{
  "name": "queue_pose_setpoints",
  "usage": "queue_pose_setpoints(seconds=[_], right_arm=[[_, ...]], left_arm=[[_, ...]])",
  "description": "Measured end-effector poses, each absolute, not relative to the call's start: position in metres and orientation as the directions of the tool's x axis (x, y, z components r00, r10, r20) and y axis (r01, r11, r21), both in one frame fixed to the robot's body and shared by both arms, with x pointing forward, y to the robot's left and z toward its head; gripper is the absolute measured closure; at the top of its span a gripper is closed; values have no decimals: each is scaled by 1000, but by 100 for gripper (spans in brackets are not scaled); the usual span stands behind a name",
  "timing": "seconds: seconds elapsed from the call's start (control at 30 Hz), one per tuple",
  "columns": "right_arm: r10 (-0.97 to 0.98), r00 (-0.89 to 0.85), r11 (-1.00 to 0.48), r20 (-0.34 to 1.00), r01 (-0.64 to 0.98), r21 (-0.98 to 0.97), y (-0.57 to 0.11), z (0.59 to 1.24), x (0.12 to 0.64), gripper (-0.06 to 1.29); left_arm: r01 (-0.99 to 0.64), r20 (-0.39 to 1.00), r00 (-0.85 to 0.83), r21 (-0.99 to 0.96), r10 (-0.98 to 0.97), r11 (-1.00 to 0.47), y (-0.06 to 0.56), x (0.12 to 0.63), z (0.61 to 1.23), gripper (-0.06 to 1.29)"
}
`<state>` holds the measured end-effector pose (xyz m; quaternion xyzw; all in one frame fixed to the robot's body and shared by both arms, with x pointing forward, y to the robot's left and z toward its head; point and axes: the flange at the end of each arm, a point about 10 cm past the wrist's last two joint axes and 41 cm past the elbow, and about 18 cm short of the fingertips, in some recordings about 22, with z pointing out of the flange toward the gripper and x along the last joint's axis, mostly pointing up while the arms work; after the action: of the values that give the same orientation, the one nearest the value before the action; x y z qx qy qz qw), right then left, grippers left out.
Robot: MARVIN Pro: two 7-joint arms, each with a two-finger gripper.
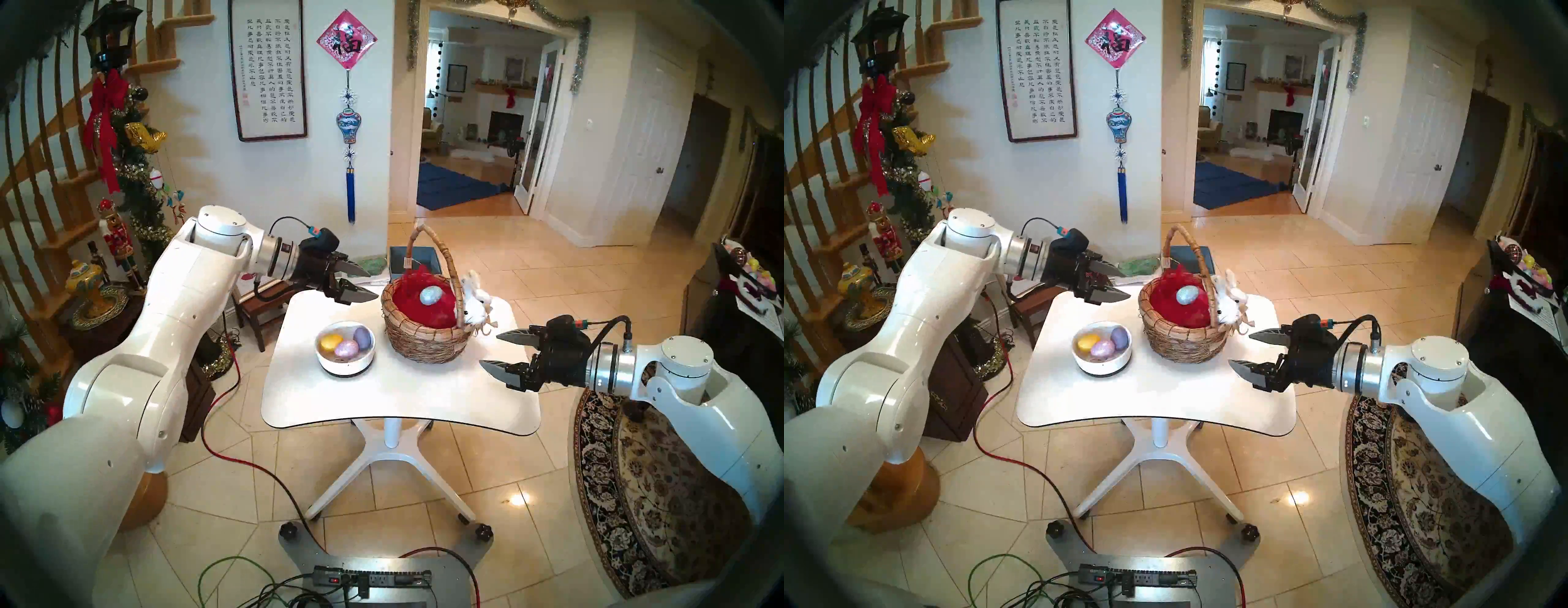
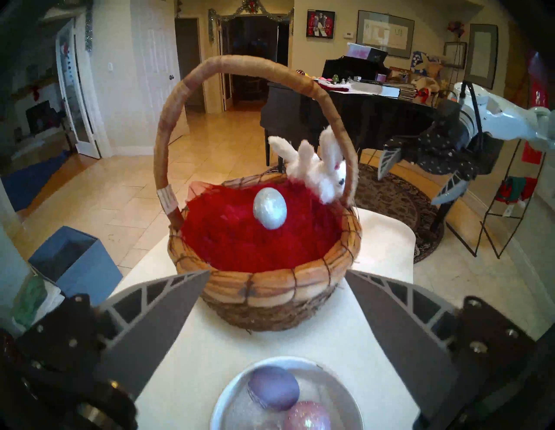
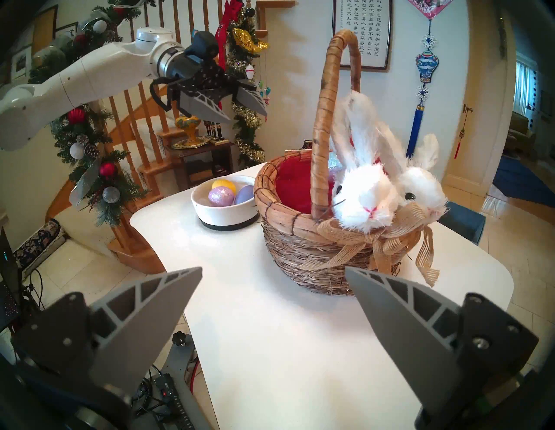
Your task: Put easter egg into basket
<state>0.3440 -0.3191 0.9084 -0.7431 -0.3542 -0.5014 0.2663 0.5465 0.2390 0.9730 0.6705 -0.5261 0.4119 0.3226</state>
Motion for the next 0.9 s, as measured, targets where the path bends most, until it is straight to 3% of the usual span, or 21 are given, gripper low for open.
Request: queue_pose_setpoints(seconds=[0.57, 0.9], right_arm=[[259, 247, -607, 934, 794, -41, -319, 908, 344, -1], [260, 247, -607, 934, 794, -41, -319, 908, 344, -1]], left_arm=[[-976, 851, 87, -31, -518, -216, 240, 507, 959, 2], [-935, 814, 164, -52, -557, -351, 241, 488, 946, 2]])
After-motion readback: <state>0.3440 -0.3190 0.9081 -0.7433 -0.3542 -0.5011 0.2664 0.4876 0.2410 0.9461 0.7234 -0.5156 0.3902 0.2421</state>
